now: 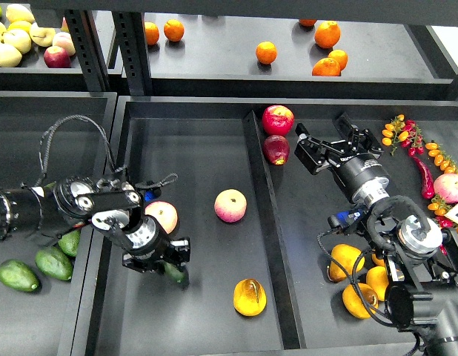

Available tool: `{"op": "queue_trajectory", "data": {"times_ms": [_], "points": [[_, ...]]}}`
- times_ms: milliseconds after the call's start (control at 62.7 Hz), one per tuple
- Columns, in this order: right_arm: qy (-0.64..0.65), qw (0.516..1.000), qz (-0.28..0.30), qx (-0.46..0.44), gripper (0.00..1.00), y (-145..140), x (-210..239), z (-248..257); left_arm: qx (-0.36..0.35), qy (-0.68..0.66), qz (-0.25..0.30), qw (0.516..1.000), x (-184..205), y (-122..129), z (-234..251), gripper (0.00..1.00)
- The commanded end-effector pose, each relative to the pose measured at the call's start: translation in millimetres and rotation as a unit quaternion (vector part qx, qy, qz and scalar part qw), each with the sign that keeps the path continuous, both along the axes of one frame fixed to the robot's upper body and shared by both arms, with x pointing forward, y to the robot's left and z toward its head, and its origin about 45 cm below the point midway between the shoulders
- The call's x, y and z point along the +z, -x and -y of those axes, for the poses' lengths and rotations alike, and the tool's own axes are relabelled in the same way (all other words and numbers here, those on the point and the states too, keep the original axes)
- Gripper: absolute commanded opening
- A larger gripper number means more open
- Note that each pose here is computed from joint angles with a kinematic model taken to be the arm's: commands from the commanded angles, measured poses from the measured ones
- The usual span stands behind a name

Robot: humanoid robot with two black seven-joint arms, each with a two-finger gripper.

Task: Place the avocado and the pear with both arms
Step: 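Carry the avocado into the bin of avocados and release it, then withdraw the left gripper from the avocado bin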

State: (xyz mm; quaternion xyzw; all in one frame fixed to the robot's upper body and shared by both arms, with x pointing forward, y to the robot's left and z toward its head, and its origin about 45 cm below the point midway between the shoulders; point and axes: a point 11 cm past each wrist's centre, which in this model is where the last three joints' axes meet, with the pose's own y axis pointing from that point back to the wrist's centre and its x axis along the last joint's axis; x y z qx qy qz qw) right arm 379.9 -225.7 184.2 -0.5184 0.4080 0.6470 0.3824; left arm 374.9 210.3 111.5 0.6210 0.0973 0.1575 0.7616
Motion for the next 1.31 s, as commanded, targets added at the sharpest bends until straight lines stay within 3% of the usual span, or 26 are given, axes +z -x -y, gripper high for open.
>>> {"op": "queue_trajectory", "data": {"times_ms": [0, 255, 271, 478, 813, 1291], "points": [[0.0, 1.0, 0.002, 0.001, 1.0, -1, 2, -1, 0.028, -0.009, 0.013, 0.999, 16, -8, -36, 0.22], [0.0, 1.0, 0.003, 0.002, 1.0, -2, 3, -1, 0.104, -0.024, 0.03, 0.994, 43, -5, -121, 0.23], [0.0, 1.0, 0.004, 0.002, 1.0, -2, 3, -1, 0.128, -0.031, 0.034, 0.991, 50, -1, -145, 0.23], [0.0, 1.0, 0.004, 0.002, 1.0, -2, 3, -1, 0.186, -0.055, 0.028, 0.981, 52, 23, -207, 0.23], [0.001, 1.0, 0.003, 0.002, 1.0, -2, 3, -1, 0.196, -0.049, -0.011, 0.979, 13, 56, -210, 0.24], [0.0, 1.0, 0.001, 0.0, 1.0, -1, 1, 1, 0.184, -0.047, -0.044, 0.981, -20, 72, -192, 0.3]]}}
